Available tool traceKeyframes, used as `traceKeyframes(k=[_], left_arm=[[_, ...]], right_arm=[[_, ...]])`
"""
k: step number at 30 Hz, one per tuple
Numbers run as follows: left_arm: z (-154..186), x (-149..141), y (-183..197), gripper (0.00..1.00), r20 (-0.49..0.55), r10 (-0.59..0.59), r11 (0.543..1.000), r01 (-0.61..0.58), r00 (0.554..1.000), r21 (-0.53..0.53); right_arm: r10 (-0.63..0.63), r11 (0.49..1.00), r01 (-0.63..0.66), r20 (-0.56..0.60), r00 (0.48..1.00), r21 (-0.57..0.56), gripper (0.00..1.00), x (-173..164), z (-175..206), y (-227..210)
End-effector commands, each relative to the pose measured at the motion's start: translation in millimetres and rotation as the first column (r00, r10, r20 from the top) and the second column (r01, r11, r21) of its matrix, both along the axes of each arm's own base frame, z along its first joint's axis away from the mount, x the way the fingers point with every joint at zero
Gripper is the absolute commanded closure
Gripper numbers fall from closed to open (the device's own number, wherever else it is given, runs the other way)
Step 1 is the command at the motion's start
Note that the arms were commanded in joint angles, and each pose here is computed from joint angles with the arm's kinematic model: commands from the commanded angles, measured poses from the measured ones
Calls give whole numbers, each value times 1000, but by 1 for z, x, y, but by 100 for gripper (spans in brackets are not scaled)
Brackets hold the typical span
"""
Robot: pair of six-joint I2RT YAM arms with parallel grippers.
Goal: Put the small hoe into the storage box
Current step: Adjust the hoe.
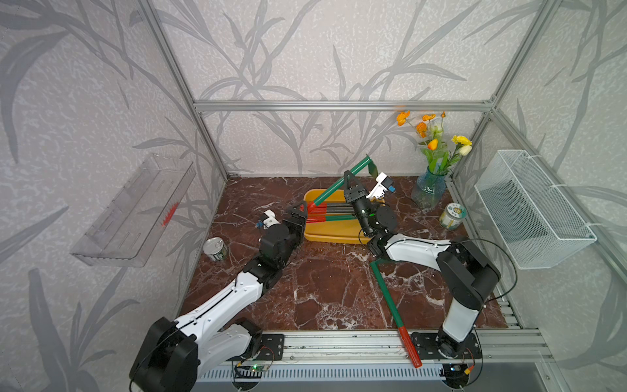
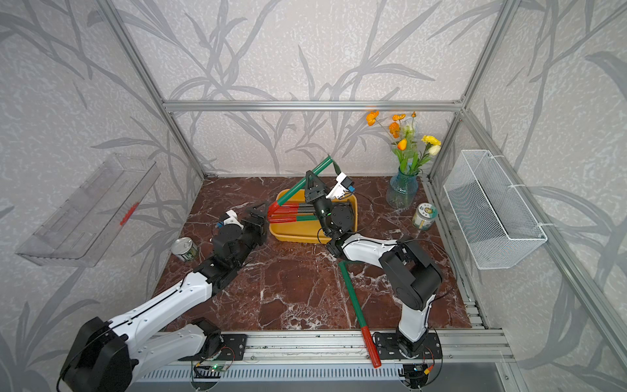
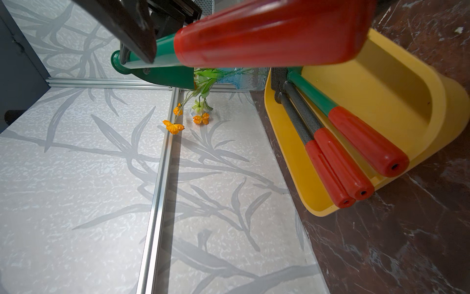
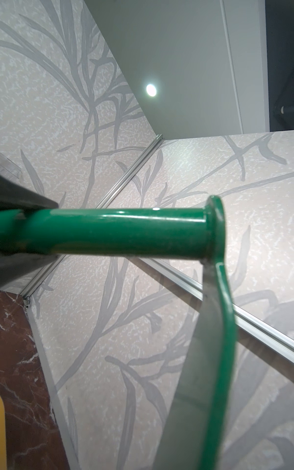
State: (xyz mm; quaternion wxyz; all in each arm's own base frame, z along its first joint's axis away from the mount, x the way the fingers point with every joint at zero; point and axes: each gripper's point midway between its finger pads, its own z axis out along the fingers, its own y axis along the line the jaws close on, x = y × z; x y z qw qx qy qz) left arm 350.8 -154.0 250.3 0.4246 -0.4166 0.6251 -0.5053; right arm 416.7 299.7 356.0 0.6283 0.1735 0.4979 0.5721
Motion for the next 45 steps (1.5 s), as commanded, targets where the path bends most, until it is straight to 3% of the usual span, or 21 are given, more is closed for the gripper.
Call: traceKeyframes(k=[1,9,18,30,34,38,42,45], left_arm=[[27,12,-7,5,88,2,997,4,996,-74],[44,31,-9,7,138,52,993,-36,989,-113],[51,45,-4,37,159,88,989,-67,983,-136],[82,53,2,41,231,115,979,-71,966,-191],[87,49,7,50,242,125,979,-80,962,-188],[83,47,7,67,239,113,980,-69,964,-184],[74,44,2,69,224,78,984,-40,972,-171],[70,40,1,77,207,57,991,-29,977,-131]], right_arm=[[28,997,-36,112,993,69,100,-18,40,-5],[53,998,-54,80,995,15,100,-22,17,0],[86,994,-83,40,995,-69,100,-34,-14,4],[156,974,-165,-73,985,-152,100,-48,-76,27],[133,975,-145,-79,988,-169,100,-47,-82,23],[113,977,-127,-87,990,-172,100,-42,-85,19],[120,977,-133,-85,989,-167,100,-33,-86,20],[129,976,-145,-101,986,-161,100,-27,-93,23]])
